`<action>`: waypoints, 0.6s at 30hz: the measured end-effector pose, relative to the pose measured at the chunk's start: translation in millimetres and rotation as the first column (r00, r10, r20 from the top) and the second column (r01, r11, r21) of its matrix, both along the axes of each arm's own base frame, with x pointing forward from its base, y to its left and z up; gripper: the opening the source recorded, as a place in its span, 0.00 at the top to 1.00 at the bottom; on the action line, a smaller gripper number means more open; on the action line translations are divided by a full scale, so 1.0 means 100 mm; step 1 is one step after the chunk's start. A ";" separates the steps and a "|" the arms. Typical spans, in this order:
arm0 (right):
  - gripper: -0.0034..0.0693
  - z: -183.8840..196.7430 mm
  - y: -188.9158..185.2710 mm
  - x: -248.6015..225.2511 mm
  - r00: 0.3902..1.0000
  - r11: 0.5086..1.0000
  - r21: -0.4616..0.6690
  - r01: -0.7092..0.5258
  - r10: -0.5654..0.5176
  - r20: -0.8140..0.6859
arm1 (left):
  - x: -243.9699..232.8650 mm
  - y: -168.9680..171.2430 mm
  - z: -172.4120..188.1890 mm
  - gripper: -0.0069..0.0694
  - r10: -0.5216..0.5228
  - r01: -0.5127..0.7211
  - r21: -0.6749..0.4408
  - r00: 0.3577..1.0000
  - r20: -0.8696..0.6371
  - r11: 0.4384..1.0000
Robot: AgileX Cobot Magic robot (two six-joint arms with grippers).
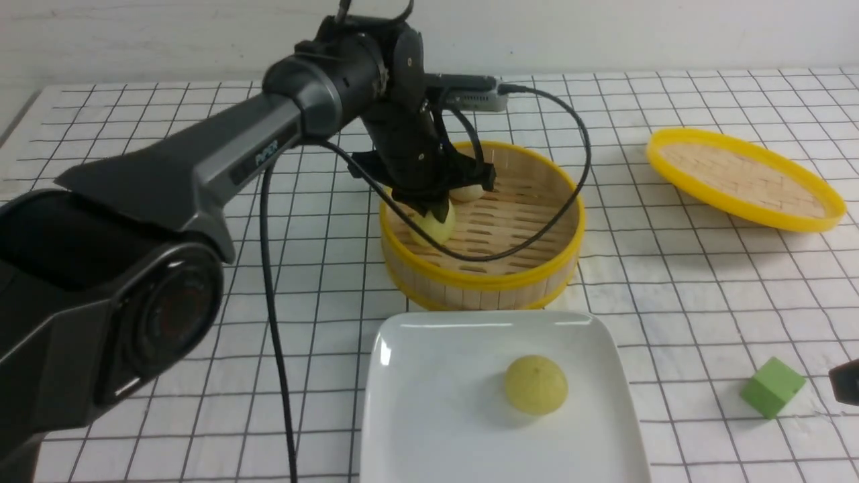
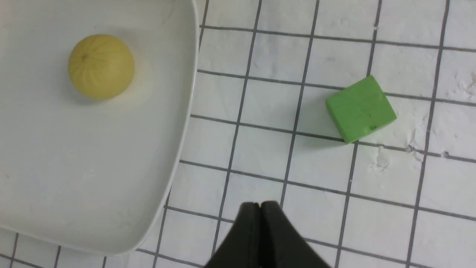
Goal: Put the steamed buns into the plate on the white-black tablecloth.
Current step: 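Reach into the bamboo steamer and grasp a bun with the left gripper, then carry the bun from the bamboo steamer to the plate with the left gripper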
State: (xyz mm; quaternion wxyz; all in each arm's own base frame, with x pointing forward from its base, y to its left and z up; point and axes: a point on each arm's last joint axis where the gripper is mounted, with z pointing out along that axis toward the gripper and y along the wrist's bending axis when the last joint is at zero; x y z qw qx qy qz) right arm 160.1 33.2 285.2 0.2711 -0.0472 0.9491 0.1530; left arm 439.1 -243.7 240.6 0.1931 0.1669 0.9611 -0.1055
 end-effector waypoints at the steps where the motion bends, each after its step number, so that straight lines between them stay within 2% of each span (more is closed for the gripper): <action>1: 0.95 0.00 0.00 0.00 1.000 1.000 0.000 0.000 0.000 0.000 | -0.03 0.01 0.11 0.88 -0.002 0.002 -0.005 1.000 0.003 1.000; 2: 0.94 0.00 0.00 0.00 1.000 1.000 0.000 0.000 0.000 0.000 | -0.11 0.05 0.31 0.88 -0.006 0.006 -0.006 1.000 0.009 1.000; 3: 0.94 0.00 0.00 0.00 1.000 1.000 0.000 0.000 0.000 0.000 | -0.13 0.06 0.35 0.88 -0.008 0.008 -0.005 1.000 0.008 1.000; 4: 0.94 0.00 0.00 0.00 1.000 1.000 0.000 0.000 0.000 0.000 | -0.25 0.14 0.67 0.88 -0.009 0.009 -0.001 0.999 0.046 1.000; 5: 0.94 0.00 0.00 0.00 1.000 1.000 0.000 0.000 0.000 0.000 | -0.27 0.16 0.71 0.88 -0.010 0.010 0.001 0.999 0.048 1.000; 6: 0.94 0.00 0.00 0.00 1.000 1.000 0.002 0.000 0.000 0.000 | -0.41 0.27 1.08 0.88 0.002 -0.001 -0.003 0.993 0.117 1.000; 8: 0.94 0.00 0.00 0.00 1.000 1.000 0.002 0.000 0.000 0.001 | -0.58 0.37 1.38 0.88 0.019 -0.015 -0.022 0.985 0.169 1.000; 10: 0.94 0.00 0.00 0.00 1.000 1.000 0.002 0.000 0.000 0.001 | -0.75 0.46 1.53 0.88 0.022 -0.016 -0.036 0.984 0.179 0.999; 13: 0.94 0.00 0.00 0.00 1.000 1.000 0.004 0.000 0.000 0.000 | -0.91 0.49 1.46 0.88 0.013 -0.007 -0.063 0.995 0.104 0.998; 17: 0.94 0.00 0.01 -0.01 1.000 1.000 0.007 -0.001 0.001 -0.003 | -1.13 0.32 0.72 0.87 -0.035 0.030 -0.031 0.985 -0.171 0.999; 18: 0.94 0.00 0.00 0.00 1.000 1.000 0.007 -0.001 0.001 -0.003 | -1.15 0.31 0.64 0.87 -0.036 0.033 -0.021 0.981 -0.192 0.999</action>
